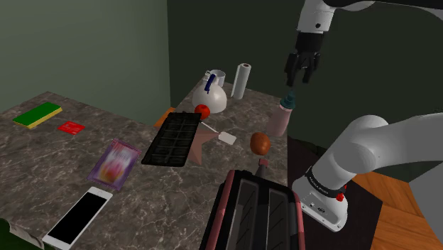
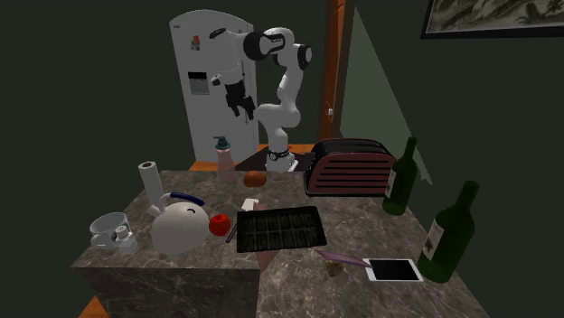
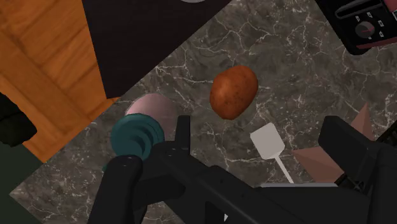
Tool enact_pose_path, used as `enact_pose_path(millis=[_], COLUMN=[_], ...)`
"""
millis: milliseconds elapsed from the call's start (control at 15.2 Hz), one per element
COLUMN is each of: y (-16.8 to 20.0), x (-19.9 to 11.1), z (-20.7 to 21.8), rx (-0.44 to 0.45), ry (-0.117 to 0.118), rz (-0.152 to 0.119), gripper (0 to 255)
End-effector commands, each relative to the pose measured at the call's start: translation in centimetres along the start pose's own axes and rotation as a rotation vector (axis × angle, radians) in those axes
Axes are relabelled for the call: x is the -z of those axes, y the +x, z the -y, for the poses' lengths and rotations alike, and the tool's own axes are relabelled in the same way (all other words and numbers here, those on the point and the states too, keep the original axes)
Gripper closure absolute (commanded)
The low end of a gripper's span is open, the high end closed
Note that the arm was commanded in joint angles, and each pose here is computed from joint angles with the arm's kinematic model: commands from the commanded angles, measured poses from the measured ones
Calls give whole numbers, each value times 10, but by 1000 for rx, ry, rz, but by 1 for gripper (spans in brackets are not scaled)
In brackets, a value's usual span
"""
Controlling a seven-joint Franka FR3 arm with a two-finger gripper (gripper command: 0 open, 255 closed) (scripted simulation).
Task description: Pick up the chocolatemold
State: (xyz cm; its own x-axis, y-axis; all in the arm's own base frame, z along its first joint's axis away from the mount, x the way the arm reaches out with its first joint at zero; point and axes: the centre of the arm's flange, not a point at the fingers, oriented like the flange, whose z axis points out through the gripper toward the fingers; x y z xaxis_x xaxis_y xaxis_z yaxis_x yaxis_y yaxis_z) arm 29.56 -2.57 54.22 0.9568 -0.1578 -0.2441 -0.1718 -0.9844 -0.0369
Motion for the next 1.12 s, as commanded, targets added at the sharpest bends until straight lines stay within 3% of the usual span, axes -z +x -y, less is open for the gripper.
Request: enact_pose_path(millis=[0,1056], y=[0,15], x=[0,-130], z=[0,136], rx=[0,-323], ry=[0,204], rz=[0,-189], gripper=[0,0])
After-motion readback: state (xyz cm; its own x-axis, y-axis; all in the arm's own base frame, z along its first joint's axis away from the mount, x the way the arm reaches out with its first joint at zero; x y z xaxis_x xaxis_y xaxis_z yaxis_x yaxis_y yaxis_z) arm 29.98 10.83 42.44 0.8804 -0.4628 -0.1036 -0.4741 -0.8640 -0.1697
